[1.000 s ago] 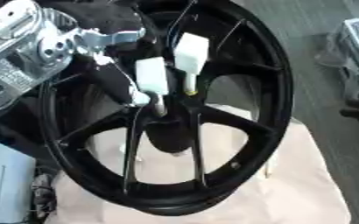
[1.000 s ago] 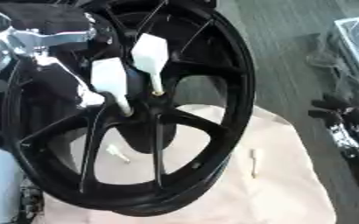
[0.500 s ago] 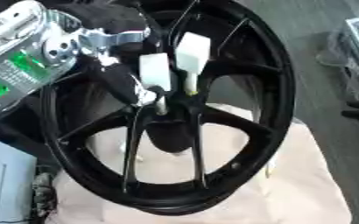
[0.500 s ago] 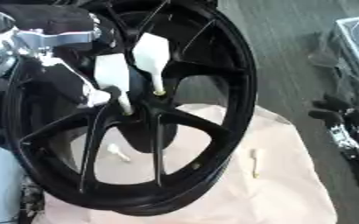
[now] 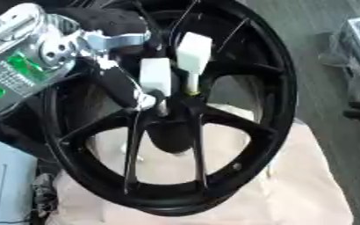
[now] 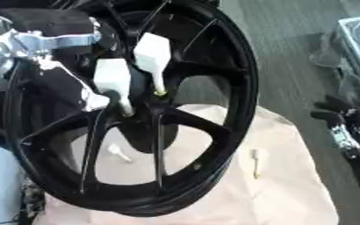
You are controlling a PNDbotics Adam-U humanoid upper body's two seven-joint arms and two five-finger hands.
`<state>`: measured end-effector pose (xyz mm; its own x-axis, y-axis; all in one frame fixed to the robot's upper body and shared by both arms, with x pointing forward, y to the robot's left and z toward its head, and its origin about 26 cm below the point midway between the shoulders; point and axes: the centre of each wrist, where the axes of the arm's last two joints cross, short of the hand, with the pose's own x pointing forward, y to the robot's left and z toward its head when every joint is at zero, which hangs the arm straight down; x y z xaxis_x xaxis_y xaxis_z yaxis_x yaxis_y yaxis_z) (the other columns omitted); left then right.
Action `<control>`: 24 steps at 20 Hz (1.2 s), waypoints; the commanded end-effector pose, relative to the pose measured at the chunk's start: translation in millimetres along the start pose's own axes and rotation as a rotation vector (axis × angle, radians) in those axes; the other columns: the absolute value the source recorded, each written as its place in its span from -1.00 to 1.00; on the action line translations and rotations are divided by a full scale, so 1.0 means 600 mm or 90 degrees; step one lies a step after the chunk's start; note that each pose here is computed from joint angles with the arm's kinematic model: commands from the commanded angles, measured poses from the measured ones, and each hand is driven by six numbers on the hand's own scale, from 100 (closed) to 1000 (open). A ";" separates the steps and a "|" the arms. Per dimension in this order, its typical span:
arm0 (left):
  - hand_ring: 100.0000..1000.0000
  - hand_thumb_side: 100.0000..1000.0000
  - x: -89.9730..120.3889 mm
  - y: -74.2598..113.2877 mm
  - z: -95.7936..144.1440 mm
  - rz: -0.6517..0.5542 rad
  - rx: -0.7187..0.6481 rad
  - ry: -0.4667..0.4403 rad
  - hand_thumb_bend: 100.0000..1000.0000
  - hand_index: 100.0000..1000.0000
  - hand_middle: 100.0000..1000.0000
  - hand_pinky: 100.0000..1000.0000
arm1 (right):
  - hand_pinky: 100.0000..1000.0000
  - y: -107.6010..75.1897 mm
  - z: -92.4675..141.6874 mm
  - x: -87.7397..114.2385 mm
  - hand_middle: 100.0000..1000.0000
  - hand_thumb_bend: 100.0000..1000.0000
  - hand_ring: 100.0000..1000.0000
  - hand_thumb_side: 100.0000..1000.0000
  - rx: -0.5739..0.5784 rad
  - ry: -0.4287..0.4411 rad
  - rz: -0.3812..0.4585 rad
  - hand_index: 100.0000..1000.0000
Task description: Pull the pin out of the wheel hub.
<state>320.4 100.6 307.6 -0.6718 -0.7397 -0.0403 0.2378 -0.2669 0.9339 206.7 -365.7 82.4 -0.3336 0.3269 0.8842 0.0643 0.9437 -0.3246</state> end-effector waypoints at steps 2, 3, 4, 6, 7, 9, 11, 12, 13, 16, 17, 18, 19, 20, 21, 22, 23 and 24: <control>0.77 -0.42 -0.004 0.020 0.022 0.065 -0.072 0.077 -1.00 -0.47 0.44 0.78 | 1.00 -0.004 -0.002 0.009 0.59 -1.00 0.60 0.33 -0.004 -0.009 0.009 0.82; 0.76 -0.40 -0.003 0.022 0.024 0.063 -0.069 0.076 -1.00 -0.54 0.42 0.77 | 1.00 -0.004 -0.002 0.009 0.59 -1.00 0.60 0.33 -0.004 -0.009 0.009 0.82; 0.76 -0.40 -0.002 0.025 0.027 0.064 -0.065 0.074 -1.00 -0.55 0.42 0.77 | 1.00 -0.005 -0.001 0.009 0.59 -1.00 0.60 0.33 -0.005 -0.008 0.010 0.82; 0.75 -0.42 0.001 0.031 0.033 0.067 -0.058 0.069 -1.00 -0.56 0.42 0.76 | 1.00 -0.005 0.000 0.008 0.59 -1.00 0.60 0.33 -0.005 -0.008 0.010 0.82; 0.75 -0.42 0.002 0.034 0.039 0.069 -0.053 0.065 -1.00 -0.57 0.41 0.76 | 1.00 -0.005 0.000 0.008 0.59 -1.00 0.60 0.33 -0.005 -0.008 0.011 0.82; 0.74 -0.44 0.006 0.044 0.055 0.075 -0.037 0.055 -1.00 -0.57 0.41 0.75 | 1.00 -0.005 0.001 0.008 0.59 -1.00 0.60 0.32 -0.007 -0.008 0.011 0.82; 0.73 -0.46 0.010 0.053 0.075 0.081 -0.020 0.043 -1.00 -0.58 0.40 0.74 | 1.00 -0.005 0.001 0.008 0.59 -1.00 0.60 0.32 -0.007 -0.008 0.012 0.82; 0.72 -0.47 0.012 0.059 0.087 0.083 -0.008 0.037 -1.00 -0.58 0.39 0.74 | 1.00 -0.005 0.001 0.008 0.59 -1.00 0.60 0.32 -0.007 -0.008 0.012 0.82; 0.72 -0.48 0.014 0.063 0.100 0.085 0.003 0.032 -1.00 -0.59 0.38 0.74 | 1.00 -0.006 0.002 0.008 0.59 -1.00 0.60 0.32 -0.008 -0.009 0.012 0.82; 0.70 -0.52 0.009 0.079 0.138 0.090 0.043 0.026 -1.00 -0.60 0.37 0.73 | 1.00 -0.005 0.003 0.007 0.59 -1.00 0.60 0.31 -0.009 -0.010 0.012 0.82; 0.69 -0.54 0.000 0.085 0.150 0.093 0.058 0.026 -1.00 -0.60 0.37 0.72 | 1.00 -0.005 0.004 0.006 0.59 -1.00 0.60 0.31 -0.010 -0.011 0.012 0.82; 0.69 -0.56 -0.011 0.090 0.163 0.097 0.079 0.028 -1.00 -0.61 0.36 0.72 | 1.00 -0.005 0.005 0.006 0.59 -1.00 0.60 0.31 -0.012 -0.012 0.012 0.82; 0.68 -0.57 -0.023 0.092 0.174 0.102 0.098 0.031 -1.00 -0.61 0.36 0.72 | 1.00 -0.005 0.006 0.006 0.59 -1.00 0.60 0.31 -0.014 -0.013 0.013 0.82; 0.68 -0.59 -0.038 0.093 0.188 0.109 0.126 0.040 -1.00 -0.61 0.36 0.71 | 1.00 -0.006 0.007 0.005 0.59 -1.00 0.60 0.30 -0.017 -0.014 0.013 0.82; 0.67 -0.61 -0.055 0.092 0.200 0.118 0.152 0.050 -1.00 -0.61 0.35 0.71 | 1.00 -0.006 0.007 0.005 0.59 -1.00 0.60 0.30 -0.020 -0.016 0.013 0.82; 0.66 -0.62 -0.073 0.088 0.214 0.130 0.180 0.066 -1.00 -0.62 0.35 0.70 | 1.00 -0.006 0.008 0.005 0.59 -1.00 0.60 0.29 -0.023 -0.018 0.013 0.82; 0.66 -0.62 -0.088 0.083 0.225 0.140 0.202 0.077 -1.00 -0.62 0.35 0.70 | 1.00 -0.007 0.008 0.005 0.59 -1.00 0.60 0.29 -0.024 -0.020 0.012 0.82; 0.65 -0.65 -0.106 0.077 0.238 0.156 0.232 0.098 -1.00 -0.62 0.34 0.69 | 1.00 -0.008 0.009 0.005 0.59 -1.00 0.60 0.28 -0.028 -0.022 0.012 0.82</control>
<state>283.9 207.8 383.7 -0.5544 -0.8144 0.1715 0.1468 0.1071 0.9834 202.6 -367.6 78.9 -0.3469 0.3288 0.8783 0.1013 0.9442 -0.3135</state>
